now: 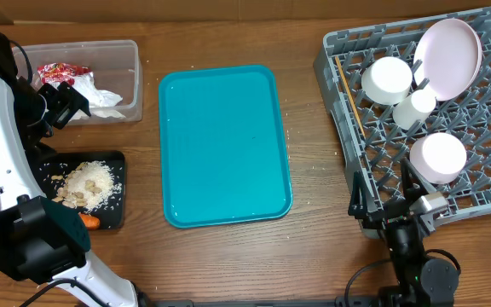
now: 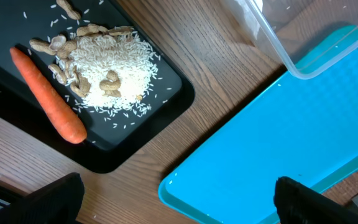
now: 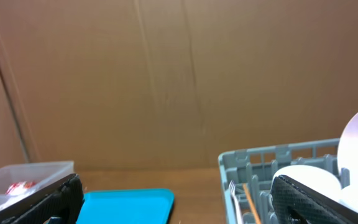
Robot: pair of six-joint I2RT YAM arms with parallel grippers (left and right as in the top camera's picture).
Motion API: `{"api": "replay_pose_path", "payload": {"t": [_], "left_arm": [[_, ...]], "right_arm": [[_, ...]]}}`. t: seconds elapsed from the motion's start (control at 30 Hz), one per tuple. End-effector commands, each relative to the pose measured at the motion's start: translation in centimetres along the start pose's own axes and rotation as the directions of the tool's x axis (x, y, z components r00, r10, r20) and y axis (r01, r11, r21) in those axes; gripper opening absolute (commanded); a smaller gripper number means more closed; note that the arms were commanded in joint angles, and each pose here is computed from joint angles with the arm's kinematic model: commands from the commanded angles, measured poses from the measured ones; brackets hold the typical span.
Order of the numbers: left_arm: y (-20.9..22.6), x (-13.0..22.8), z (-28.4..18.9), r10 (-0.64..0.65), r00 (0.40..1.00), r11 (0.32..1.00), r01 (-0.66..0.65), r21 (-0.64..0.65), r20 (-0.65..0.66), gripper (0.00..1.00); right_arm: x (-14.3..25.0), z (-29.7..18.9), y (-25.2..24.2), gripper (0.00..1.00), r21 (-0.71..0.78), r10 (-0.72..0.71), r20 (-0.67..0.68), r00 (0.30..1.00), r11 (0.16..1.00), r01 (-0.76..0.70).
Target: Sort waste into correct bins and load items into the dishwasher rack
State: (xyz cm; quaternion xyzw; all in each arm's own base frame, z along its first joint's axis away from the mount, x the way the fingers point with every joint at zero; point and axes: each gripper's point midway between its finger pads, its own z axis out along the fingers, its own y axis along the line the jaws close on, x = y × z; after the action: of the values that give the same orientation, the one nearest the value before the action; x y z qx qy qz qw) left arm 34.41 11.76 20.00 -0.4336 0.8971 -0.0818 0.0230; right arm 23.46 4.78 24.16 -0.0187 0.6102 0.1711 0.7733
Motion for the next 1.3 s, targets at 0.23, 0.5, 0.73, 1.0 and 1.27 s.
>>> {"api": "replay_pose_path", "payload": {"t": [0.23,0.5,0.73,1.0,1.27], "left_arm": [[-0.3,0.5,-0.8,-0.003,1.000,1.000,0.002,0.014,0.016,1.00],[-0.3,0.5,-0.8,-0.003,1.000,1.000,0.002,0.014,0.016,1.00],[-0.2,0.5,-0.8,-0.003,1.000,1.000,0.003,0.014,0.016,1.00],[-0.2,0.5,-0.8,-0.003,1.000,1.000,0.003,0.014,0.016,1.00],[-0.2,0.4,-0.8,-0.004,1.000,1.000,0.004,0.014,0.017,1.00]], "right_arm": [[-0.2,-0.3,-1.9,1.00,0.114,-0.004,0.028,1.000,0.993,0.001],[6.1,-1.2,-3.3,1.00,0.178,0.039,-0.226,0.973,0.984,0.002],[6.6,-1.3,-3.3,1.00,0.174,0.043,-0.245,0.968,0.985,0.000],[6.6,-1.3,-3.3,1.00,0.174,0.043,-0.245,0.968,0.985,0.000],[6.6,-1.3,-3.3,1.00,0.174,0.043,-0.245,0.968,0.985,0.000]]}}
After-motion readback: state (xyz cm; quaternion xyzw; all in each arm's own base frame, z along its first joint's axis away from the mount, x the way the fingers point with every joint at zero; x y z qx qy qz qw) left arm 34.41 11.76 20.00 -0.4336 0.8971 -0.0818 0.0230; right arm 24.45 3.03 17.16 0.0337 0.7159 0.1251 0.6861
